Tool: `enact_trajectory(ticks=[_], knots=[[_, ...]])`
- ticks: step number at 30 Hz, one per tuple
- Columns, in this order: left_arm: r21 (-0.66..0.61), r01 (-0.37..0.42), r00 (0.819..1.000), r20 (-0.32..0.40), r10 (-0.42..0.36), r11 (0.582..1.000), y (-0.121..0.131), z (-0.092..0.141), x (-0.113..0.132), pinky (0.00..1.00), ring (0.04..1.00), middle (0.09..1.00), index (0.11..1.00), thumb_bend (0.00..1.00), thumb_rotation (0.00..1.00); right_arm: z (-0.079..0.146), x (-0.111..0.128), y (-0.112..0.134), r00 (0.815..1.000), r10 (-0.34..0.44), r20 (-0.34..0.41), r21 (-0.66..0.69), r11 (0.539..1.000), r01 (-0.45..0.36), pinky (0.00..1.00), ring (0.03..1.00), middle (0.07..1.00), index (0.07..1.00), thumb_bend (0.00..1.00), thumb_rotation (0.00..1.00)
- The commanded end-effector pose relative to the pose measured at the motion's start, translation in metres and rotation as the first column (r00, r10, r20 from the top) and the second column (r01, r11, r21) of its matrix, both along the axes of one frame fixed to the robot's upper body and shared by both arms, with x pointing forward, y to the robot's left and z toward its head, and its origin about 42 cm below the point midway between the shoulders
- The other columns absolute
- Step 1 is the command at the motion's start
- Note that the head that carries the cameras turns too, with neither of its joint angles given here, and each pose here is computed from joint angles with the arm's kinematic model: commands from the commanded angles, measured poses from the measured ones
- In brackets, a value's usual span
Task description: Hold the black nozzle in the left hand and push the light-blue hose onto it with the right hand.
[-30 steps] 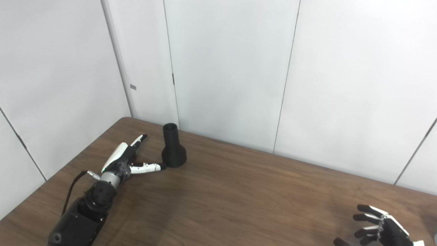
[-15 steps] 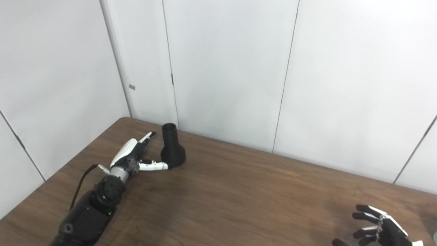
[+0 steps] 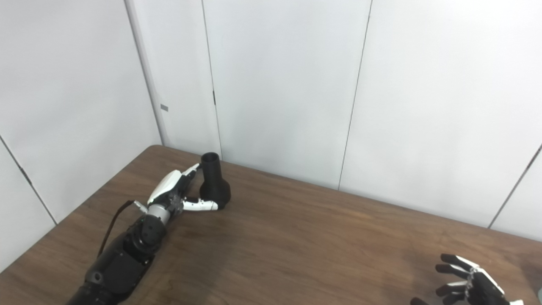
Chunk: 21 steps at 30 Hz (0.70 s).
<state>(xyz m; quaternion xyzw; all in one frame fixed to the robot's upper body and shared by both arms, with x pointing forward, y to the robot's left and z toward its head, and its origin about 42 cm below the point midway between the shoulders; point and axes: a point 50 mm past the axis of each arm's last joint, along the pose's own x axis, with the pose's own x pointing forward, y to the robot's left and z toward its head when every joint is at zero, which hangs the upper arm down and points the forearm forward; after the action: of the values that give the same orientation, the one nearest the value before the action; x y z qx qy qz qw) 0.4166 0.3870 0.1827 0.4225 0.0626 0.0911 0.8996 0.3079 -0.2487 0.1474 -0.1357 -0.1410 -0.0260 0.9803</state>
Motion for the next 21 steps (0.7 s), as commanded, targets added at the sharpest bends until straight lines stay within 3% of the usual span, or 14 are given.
enact_trajectory(ticks=[1,3,8,13,21], knots=[[0.026,0.017,0.997,0.07,-0.019,1.0,-0.001,0.022,0.012,0.95,1.0,0.984,0.97,1.0,0.37,0.017,0.002,0.001,0.998,0.012,0.058,0.014,1.0,-0.012,0.33,0.47,0.656,0.706,0.57,0.0],[0.029,0.019,0.998,0.067,-0.021,0.999,-0.001,0.021,0.014,0.96,1.0,0.983,0.968,1.0,0.37,0.017,0.001,0.001,0.999,0.005,0.047,0.015,1.0,-0.005,0.35,0.481,0.655,0.704,0.57,0.0],[0.037,0.024,0.998,0.058,-0.026,0.999,-0.003,0.017,0.019,0.89,1.0,0.981,0.966,1.0,0.38,0.018,-0.002,0.0,1.0,-0.008,0.016,0.019,1.0,0.008,0.39,0.519,0.653,0.714,0.58,0.0],[0.029,0.025,0.999,0.042,-0.026,0.999,-0.005,0.015,0.022,0.94,1.0,0.984,0.965,1.0,0.37,0.017,-0.003,-0.001,1.0,-0.011,0.005,0.016,1.0,0.011,0.43,0.529,0.633,0.715,0.59,0.0],[0.025,0.03,0.999,0.025,-0.031,0.999,-0.006,0.008,0.025,0.9,0.99,0.966,0.959,1.0,0.37,0.017,-0.006,-0.002,1.0,-0.019,0.006,0.0,1.0,0.019,0.46,0.521,0.656,0.708,0.6,0.0]])
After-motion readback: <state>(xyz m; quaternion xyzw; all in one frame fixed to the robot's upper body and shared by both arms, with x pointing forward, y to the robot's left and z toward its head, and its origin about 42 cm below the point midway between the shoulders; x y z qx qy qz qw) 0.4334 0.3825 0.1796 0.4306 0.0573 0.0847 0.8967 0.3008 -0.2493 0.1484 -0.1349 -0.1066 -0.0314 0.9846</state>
